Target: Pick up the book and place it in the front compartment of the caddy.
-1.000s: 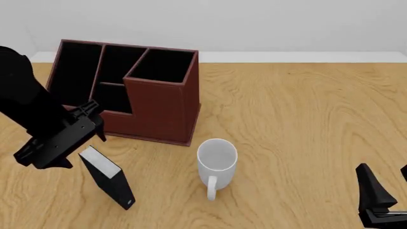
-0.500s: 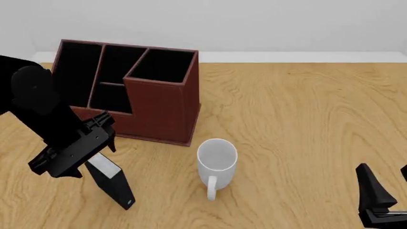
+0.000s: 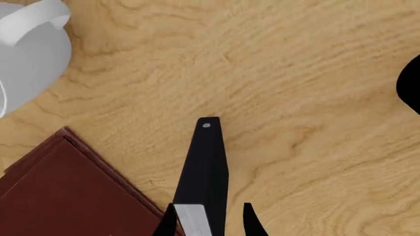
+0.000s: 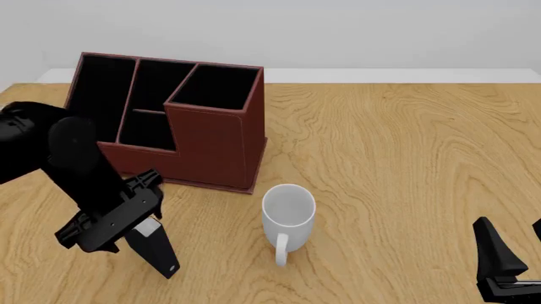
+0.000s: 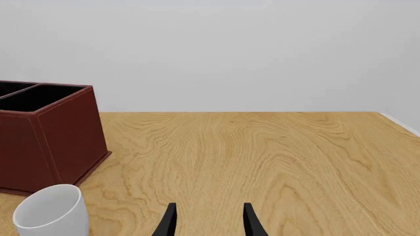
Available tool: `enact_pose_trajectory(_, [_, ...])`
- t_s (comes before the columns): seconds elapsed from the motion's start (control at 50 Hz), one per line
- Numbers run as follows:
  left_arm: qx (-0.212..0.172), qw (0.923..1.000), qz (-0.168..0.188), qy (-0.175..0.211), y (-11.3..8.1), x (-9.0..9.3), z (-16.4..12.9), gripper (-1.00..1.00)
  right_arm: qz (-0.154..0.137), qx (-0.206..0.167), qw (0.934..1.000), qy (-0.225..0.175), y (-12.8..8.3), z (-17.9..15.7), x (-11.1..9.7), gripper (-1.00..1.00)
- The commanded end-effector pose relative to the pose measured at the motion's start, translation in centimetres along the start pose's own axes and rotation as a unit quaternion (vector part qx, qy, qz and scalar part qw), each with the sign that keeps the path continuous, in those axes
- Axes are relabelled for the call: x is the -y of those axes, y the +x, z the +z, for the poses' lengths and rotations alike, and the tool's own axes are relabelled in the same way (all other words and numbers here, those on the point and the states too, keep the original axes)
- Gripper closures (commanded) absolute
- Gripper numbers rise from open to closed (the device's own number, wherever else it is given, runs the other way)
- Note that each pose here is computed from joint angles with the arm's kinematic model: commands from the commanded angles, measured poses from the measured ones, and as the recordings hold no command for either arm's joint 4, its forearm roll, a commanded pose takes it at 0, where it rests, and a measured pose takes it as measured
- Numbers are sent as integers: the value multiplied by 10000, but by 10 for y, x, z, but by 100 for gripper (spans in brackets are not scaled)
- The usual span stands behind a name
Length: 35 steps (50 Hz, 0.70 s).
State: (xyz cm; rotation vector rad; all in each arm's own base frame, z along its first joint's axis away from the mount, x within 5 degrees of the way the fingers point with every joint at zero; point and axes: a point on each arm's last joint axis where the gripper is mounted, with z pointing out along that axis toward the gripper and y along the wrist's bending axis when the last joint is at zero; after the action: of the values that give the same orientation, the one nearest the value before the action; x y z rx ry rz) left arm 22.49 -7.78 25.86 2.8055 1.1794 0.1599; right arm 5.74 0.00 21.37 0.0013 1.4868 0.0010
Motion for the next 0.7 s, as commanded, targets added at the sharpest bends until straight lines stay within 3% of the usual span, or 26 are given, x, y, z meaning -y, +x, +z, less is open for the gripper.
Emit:
enact_pose_trajectory(0.02, [47, 9999, 3, 125, 0, 10, 20, -100, 0, 0, 10000, 1, 0, 0, 0, -100])
enact_pose_trajectory(0.04, [11, 9999, 75, 106, 8, 15, 23, -100, -1, 0, 10000, 0, 0, 0, 0, -100])
enact_pose_trajectory(0.08, [30, 9996, 283, 93, -2, 18, 24, -100, 0, 0, 10000, 0, 0, 0, 0, -100])
enact_pose_trajectory(0.12, [13, 9998, 164, 94, 4, 18, 22, -100, 1, 1, 10000, 0, 0, 0, 0, -100])
enact_pose_trajectory(0.14, [-1, 9999, 149, 74, 4, 19, 22, 100, 0, -1, 10000, 0, 0, 0, 0, -100])
enact_pose_trajectory(0.38, [-223, 9994, -18, -264, 9, 25, 13, 100, -2, 3, 10000, 0, 0, 0, 0, -100])
enact_pose_trajectory(0.42, [-299, 9984, -184, -437, 11, 18, 3, 100, 1, 1, 10000, -1, 0, 0, 0, -100])
enact_pose_trajectory(0.44, [-313, 9974, -242, -607, 2, 10, -4, 100, 0, 2, 10000, -1, 0, 0, 0, -100])
enact_pose_trajectory(0.52, [-441, 9971, -198, -593, 9, 36, -22, 100, 1, 1, 10000, 0, 0, 0, 0, -100])
enact_pose_trajectory(0.54, [-440, 9964, -248, -674, 3, 35, -29, 100, -1, 1, 10000, -1, 0, 0, 0, -100])
enact_pose_trajectory(0.56, [-623, 9937, -78, -930, 1, 43, -33, 100, 0, 0, 10000, -1, 0, 0, 0, -100])
enact_pose_trajectory(0.6, [-574, 9914, -401, -1103, -7, 38, -48, 100, 0, 1, 10000, 1, 0, 0, 0, -100])
enact_pose_trajectory(0.64, [-800, 9902, -396, -1071, 3, 60, -52, 100, 0, 1, 10000, 2, 0, 0, 0, -100])
enact_pose_trajectory(0.66, [-883, 9844, -880, -1241, 9, 60, -63, 100, 0, 1, 10000, 0, 0, 0, 0, -100])
enact_pose_trajectory(0.68, [-883, 9844, -880, -1241, 9, 60, -63, 100, 0, 1, 10000, 0, 0, 0, 0, -100])
enact_pose_trajectory(0.7, [-799, 9733, -1468, -1571, 8, 42, -77, 100, 1, 0, 10000, 0, 0, 0, 0, -100])
